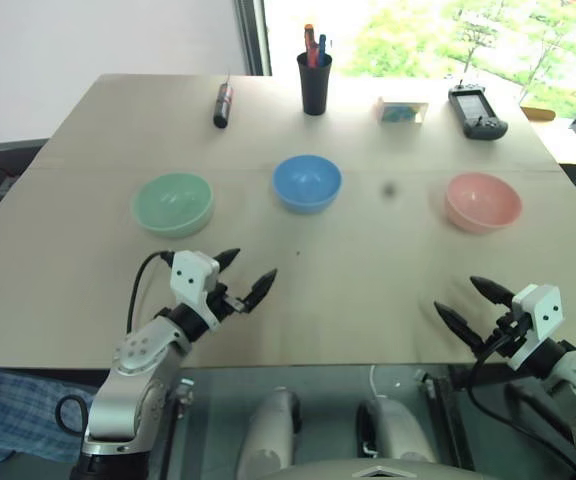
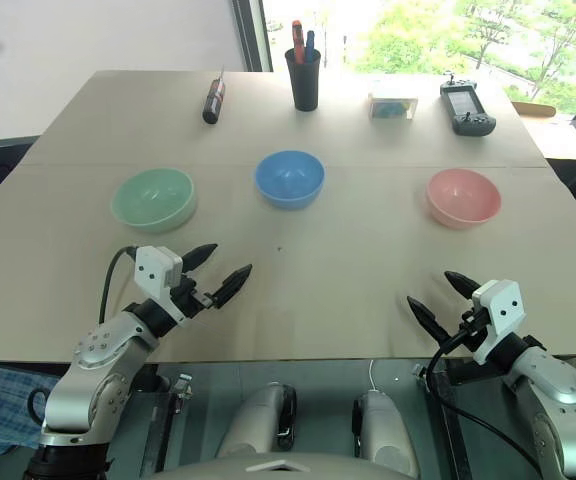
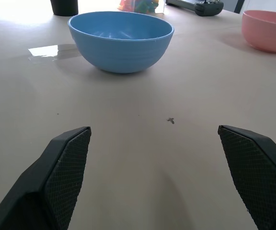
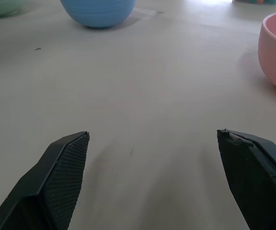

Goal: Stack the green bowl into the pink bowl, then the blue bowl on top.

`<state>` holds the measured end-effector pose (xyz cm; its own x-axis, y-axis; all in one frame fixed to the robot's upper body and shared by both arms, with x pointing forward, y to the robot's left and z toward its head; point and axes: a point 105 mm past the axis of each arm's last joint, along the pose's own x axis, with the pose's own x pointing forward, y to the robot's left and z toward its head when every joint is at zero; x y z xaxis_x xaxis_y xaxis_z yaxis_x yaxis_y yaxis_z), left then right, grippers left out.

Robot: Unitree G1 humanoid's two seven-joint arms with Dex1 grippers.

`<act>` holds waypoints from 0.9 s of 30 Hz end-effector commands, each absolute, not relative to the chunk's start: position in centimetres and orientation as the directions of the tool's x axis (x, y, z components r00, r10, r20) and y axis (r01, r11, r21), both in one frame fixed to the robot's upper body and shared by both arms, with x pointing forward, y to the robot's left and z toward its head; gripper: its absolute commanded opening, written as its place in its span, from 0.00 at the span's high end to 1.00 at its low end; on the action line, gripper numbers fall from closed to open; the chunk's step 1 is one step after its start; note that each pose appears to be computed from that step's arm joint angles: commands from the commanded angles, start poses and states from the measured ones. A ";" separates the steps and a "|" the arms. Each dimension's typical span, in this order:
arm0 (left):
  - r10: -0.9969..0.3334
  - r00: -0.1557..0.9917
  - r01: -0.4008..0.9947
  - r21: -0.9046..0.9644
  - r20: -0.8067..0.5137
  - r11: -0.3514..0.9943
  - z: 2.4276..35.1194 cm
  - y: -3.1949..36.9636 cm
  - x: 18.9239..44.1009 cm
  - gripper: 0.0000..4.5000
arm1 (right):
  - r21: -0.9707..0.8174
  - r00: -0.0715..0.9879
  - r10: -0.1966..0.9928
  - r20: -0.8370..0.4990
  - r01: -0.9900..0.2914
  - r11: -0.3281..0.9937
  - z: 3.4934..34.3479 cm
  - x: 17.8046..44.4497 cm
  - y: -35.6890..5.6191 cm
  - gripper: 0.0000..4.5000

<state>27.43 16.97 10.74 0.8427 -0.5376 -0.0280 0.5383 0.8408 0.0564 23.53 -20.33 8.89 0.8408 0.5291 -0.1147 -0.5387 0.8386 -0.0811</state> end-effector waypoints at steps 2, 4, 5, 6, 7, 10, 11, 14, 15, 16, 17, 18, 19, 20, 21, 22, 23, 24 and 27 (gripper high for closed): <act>-0.554 0.833 0.551 0.076 0.012 0.831 11.6 16.7 27.3 0.00 | -0.115 0.854 0.516 -0.064 -0.520 0.846 10.3 23.8 -20.6 0.00; -0.562 0.827 0.559 0.070 0.019 0.826 11.6 16.6 27.2 0.00 | -0.118 0.855 0.515 -0.063 -0.519 0.847 10.3 23.9 -20.6 0.00; -0.562 0.827 0.560 0.070 0.020 0.826 11.6 16.6 27.2 0.00 | -0.119 0.856 0.514 -0.063 -0.518 0.847 10.3 23.9 -20.6 0.00; -0.564 0.826 0.561 0.071 0.021 0.825 11.6 16.6 27.2 0.00 | -0.120 0.856 0.513 -0.063 -0.517 0.848 10.3 23.9 -20.7 0.00; -0.566 0.824 0.563 0.072 0.022 0.823 11.6 16.6 27.2 0.00 | -0.121 0.856 0.513 -0.062 -0.516 0.848 10.3 23.9 -20.7 0.00; -0.571 0.820 0.569 0.076 0.022 0.819 11.5 16.5 27.1 0.00 | -0.125 0.857 0.511 -0.062 -0.515 0.848 10.4 23.9 -20.7 0.00; -0.572 0.820 0.569 0.076 0.022 0.819 11.5 16.5 27.1 0.00 | -0.126 0.857 0.511 -0.061 -0.514 0.848 10.4 24.0 -20.8 0.00; -0.578 0.816 0.574 0.081 0.024 0.815 11.5 16.5 27.1 0.00 | -0.129 0.858 0.511 -0.061 -0.514 0.848 10.4 24.0 -20.8 0.00; -0.578 0.816 0.574 0.081 0.025 0.815 11.5 16.5 27.1 0.00 | -0.129 0.858 0.510 -0.061 -0.514 0.848 10.4 24.0 -20.8 0.00; -0.578 0.816 0.574 0.080 0.026 0.815 11.5 16.5 27.1 0.00 | -0.130 0.858 0.510 -0.061 -0.513 0.848 10.4 24.0 -20.8 0.00; -0.578 0.816 0.575 0.080 0.027 0.815 11.5 16.5 27.1 0.00 | -0.130 0.858 0.510 -0.061 -0.513 0.848 10.4 24.0 -20.8 0.00; -0.579 0.815 0.575 0.079 0.027 0.814 11.5 16.5 27.1 0.00 | -0.131 0.858 0.510 -0.061 -0.513 0.848 10.4 24.0 -20.8 0.00; -0.579 0.815 0.576 0.079 0.028 0.814 11.5 16.5 27.1 0.00 | -0.131 0.858 0.510 -0.061 -0.513 0.848 10.5 23.9 -20.8 0.00; -0.580 0.814 0.577 0.078 0.028 0.813 11.5 16.5 27.1 0.00 | -0.131 0.859 0.509 -0.060 -0.512 0.849 10.5 23.9 -20.8 0.00; -0.581 0.813 0.578 0.073 0.029 0.813 11.5 16.5 27.1 0.00 | -0.132 0.859 0.508 -0.060 -0.512 0.849 10.5 24.0 -20.8 0.00; -0.582 0.813 0.579 0.071 0.030 0.812 11.4 16.4 27.0 0.00 | -0.133 0.859 0.508 -0.060 -0.511 0.849 10.5 24.0 -20.8 0.00; -0.583 0.812 0.580 0.070 0.031 0.812 11.4 16.4 27.0 0.00 | -0.135 0.860 0.507 -0.059 -0.510 0.849 10.5 24.0 -20.9 0.00; -0.583 0.812 0.580 0.070 0.031 0.811 11.4 16.4 27.0 0.00 | -0.136 0.860 0.507 -0.059 -0.510 0.849 10.5 24.0 -20.9 0.00; -0.598 0.800 0.595 0.061 0.048 0.801 11.6 16.2 27.0 0.00 | -0.150 0.866 0.498 -0.055 -0.500 0.853 10.7 24.2 -21.2 0.00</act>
<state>27.17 16.47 10.77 0.8145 -0.5802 0.0030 0.5792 0.8134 0.0533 23.98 -20.51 9.30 0.8517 0.5141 -0.1010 -0.5229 0.8465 -0.1006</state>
